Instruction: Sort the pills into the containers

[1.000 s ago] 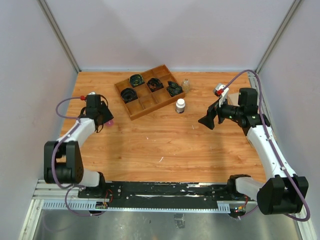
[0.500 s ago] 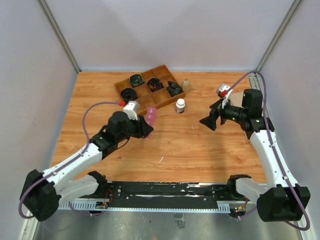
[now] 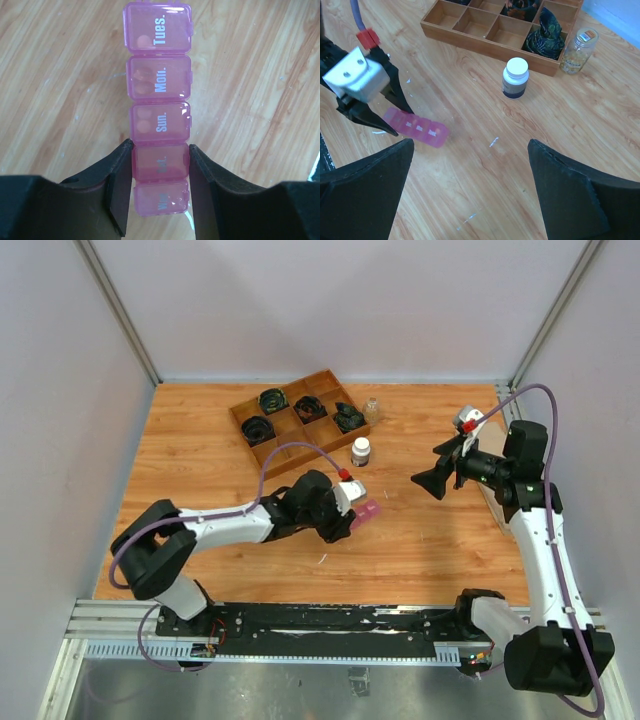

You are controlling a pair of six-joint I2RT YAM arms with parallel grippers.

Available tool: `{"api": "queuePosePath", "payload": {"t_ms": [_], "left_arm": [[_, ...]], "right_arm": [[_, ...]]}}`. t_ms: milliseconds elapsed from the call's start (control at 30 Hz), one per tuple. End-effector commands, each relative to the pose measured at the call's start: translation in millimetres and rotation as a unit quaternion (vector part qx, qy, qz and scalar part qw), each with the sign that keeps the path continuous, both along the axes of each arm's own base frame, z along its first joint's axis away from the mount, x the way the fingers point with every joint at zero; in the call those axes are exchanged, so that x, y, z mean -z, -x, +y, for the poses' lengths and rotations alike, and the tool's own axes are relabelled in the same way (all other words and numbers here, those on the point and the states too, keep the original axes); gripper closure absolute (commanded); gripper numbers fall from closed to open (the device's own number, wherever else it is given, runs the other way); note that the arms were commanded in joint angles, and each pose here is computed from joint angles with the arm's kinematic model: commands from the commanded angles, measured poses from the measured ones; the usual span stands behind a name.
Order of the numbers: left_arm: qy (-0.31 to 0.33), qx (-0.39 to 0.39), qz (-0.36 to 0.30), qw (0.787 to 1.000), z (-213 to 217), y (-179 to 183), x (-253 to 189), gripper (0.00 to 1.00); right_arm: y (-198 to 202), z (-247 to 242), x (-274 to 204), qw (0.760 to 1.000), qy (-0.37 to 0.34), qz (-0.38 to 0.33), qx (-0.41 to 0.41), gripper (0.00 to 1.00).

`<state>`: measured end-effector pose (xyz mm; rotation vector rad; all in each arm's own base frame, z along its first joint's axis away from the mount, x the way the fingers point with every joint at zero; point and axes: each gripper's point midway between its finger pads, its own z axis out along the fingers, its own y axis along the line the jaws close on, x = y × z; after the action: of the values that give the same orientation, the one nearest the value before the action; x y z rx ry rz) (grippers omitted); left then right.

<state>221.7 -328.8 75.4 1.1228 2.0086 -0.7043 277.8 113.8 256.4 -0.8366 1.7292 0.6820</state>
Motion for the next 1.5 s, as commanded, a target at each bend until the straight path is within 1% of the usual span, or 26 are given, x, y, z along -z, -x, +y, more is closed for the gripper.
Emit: {"api": "queuePosePath", "payload": {"t_ms": [0,100,167,333,400,500,533,633,667,700,733,767,800,833,867,933,1000,1033,1100,1200,1267,1367,1467], "left_arm": [[-0.029,0.092,-0.051,0.994,-26.5,-2.6,5.9,0.74],[-0.057,0.114,-0.037,0.991,-31.1,-1.4,23.2,0.73],[-0.065,0.127,-0.027,0.989,-34.8,1.2,31.9,0.71],[-0.082,0.131,-0.004,0.988,-40.0,3.2,45.7,0.62],[-0.076,0.122,-0.008,0.99,-40.8,1.8,41.0,0.48],[-0.029,0.11,-0.04,0.993,-43.5,0.6,10.7,0.29],[-0.013,0.108,-0.052,0.993,-43.4,1.0,-0.7,0.25],[0.045,0.097,-0.089,0.99,-39.5,5.5,-38.2,0.19],[0.072,0.091,-0.103,0.988,-36.3,9.0,-52.0,0.18],[0.094,0.084,-0.11,0.986,-26.5,16.6,-55.6,0.18],[0.132,0.077,-0.133,0.979,-23.6,19.6,-74.6,0.17],[0.167,0.071,-0.151,0.972,-16.6,25.8,-86.1,0.14],[0.192,0.068,-0.161,0.966,-4.3,35.9,-83.0,0.06],[0.235,0.067,-0.188,0.951,-0.8,40.5,-103.6,0.02],[0.26,0.07,-0.202,0.942,7.6,49.1,-105.6,0.01],[0.286,0.079,-0.23,0.927,21.5,61.4,-101.3,0.01],[0.29,0.103,-0.253,0.917,23.5,69.1,-97.5,0.01],[0.288,0.105,-0.259,0.916,23.5,68.7,-94.3,0.01],[0.277,0.116,-0.278,0.912,22.1,67.2,-83.7,0.01],[0.286,0.126,-0.322,0.894,24.6,68.3,-80.8,0.02],[0.288,0.126,-0.34,0.886,26.1,67.8,-76.7,0.05],[0.277,0.128,-0.335,0.891,20.1,62.7,-59.6,0.08],[0.271,0.114,-0.327,0.898,15.1,53.7,-45.0,0.12]], "right_arm": [[1.9,0.0,-2.5,1.0,-0.013,0.008,-0.005,0.02],[-0.1,-0.9,1.2,1.0,-0.012,0.015,-0.003,0.02],[-1.2,-1.5,2.5,1.0,-0.011,0.016,-0.001,0.02],[-2.0,-1.9,5.4,1.0,-0.01,0.02,-0.001,0.02],[-1.8,-1.6,6.8,1.0,-0.01,0.021,-0.003,0.02],[-0.5,-0.2,6.9,1.0,-0.011,0.018,-0.011,0.02],[0.8,0.7,6.4,1.0,-0.012,0.015,-0.015,0.02],[5.9,4.2,4.7,0.999,-0.013,0.002,-0.034,0.02],[8.5,5.9,4.4,0.999,-0.014,-0.004,-0.042,0.02],[11.9,8.4,3.6,0.998,-0.014,-0.013,-0.056,0.02],[16.5,11.7,3.3,0.997,-0.019,-0.02,-0.071,0.02],[22.3,15.7,3.7,0.995,-0.021,-0.033,-0.094,0.02],[29.9,20.8,5.2,0.991,-0.025,-0.046,-0.123,0.01],[38.6,25.8,7.2,0.985,-0.023,-0.068,-0.154,0.01],[48.6,31.6,10.2,0.978,-0.021,-0.091,-0.187,0.01],[68.6,41.4,22.1,0.96,-0.007,-0.138,-0.242,0.02],[81.9,47.7,36.6,0.941,0.018,-0.184,-0.283,0.02],[85.9,50.5,44.5,0.934,0.032,-0.194,-0.299,0.02],[91.0,57.1,59.9,0.918,0.069,-0.205,-0.332,0.02],[91.5,63.7,82.1,0.9,0.118,-0.197,-0.371,0.01],[91.9,68.5,91.2,0.891,0.132,-0.193,-0.39,0.01],[91.7,74.3,104.0,0.88,0.159,-0.176,-0.412,0.02],[84.0,78.5,118.0,0.878,0.186,-0.161,-0.41,0.01]]}}
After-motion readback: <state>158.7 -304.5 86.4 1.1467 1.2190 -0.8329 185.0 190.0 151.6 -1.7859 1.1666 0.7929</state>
